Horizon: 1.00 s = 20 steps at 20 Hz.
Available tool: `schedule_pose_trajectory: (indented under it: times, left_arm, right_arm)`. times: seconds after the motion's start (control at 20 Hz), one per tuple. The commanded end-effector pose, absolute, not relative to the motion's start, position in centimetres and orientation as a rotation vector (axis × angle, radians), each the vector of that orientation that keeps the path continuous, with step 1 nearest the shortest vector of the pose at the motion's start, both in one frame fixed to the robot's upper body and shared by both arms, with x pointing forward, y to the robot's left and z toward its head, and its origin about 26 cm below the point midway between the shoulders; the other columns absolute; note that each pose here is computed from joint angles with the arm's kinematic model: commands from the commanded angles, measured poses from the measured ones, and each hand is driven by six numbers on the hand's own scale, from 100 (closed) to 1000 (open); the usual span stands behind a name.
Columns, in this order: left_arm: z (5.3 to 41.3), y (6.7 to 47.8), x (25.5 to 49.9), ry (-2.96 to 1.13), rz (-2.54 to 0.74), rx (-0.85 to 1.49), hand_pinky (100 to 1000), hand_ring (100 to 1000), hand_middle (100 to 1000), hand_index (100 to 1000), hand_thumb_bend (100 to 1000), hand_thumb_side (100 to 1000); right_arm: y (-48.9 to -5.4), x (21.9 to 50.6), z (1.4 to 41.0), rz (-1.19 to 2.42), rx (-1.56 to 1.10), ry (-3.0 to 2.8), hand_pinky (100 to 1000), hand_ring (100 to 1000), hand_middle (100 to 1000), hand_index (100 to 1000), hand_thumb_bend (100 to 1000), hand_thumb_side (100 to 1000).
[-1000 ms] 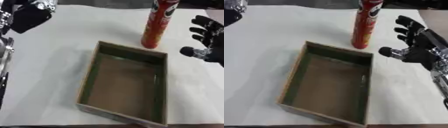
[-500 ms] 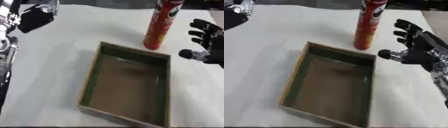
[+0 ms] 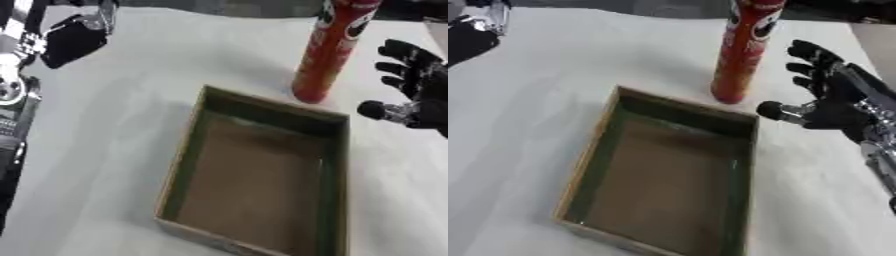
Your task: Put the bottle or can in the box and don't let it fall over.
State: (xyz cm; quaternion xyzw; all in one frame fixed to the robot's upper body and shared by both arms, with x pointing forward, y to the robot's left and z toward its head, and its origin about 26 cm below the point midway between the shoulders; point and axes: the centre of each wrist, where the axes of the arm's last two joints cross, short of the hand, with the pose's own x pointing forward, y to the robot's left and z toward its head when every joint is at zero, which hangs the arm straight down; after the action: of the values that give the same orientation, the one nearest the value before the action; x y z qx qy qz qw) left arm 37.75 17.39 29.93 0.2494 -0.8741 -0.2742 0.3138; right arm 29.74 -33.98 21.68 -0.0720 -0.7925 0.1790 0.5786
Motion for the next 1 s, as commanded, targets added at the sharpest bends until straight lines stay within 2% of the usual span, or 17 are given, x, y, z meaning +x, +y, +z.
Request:
schedule_pose_trajectory:
  times: [0.05, 1.0]
  left_arm:
    - [31.3, 17.5, 37.8, -2.348, -0.688, 0.693, 575, 613, 421, 901, 100, 300]
    - [34.2, 17.2, 38.9, -2.420, -0.666, 0.711, 574, 608, 418, 876, 100, 290]
  right_arm:
    - [-34.8, 29.8, 23.2, 0.424, -0.203, -1.889, 1000, 1000, 1000, 1000, 791, 194]
    - [-36.1, 30.8, 25.5, 0.319, -0.209, -1.970, 1000, 1000, 1000, 1000, 779, 181]
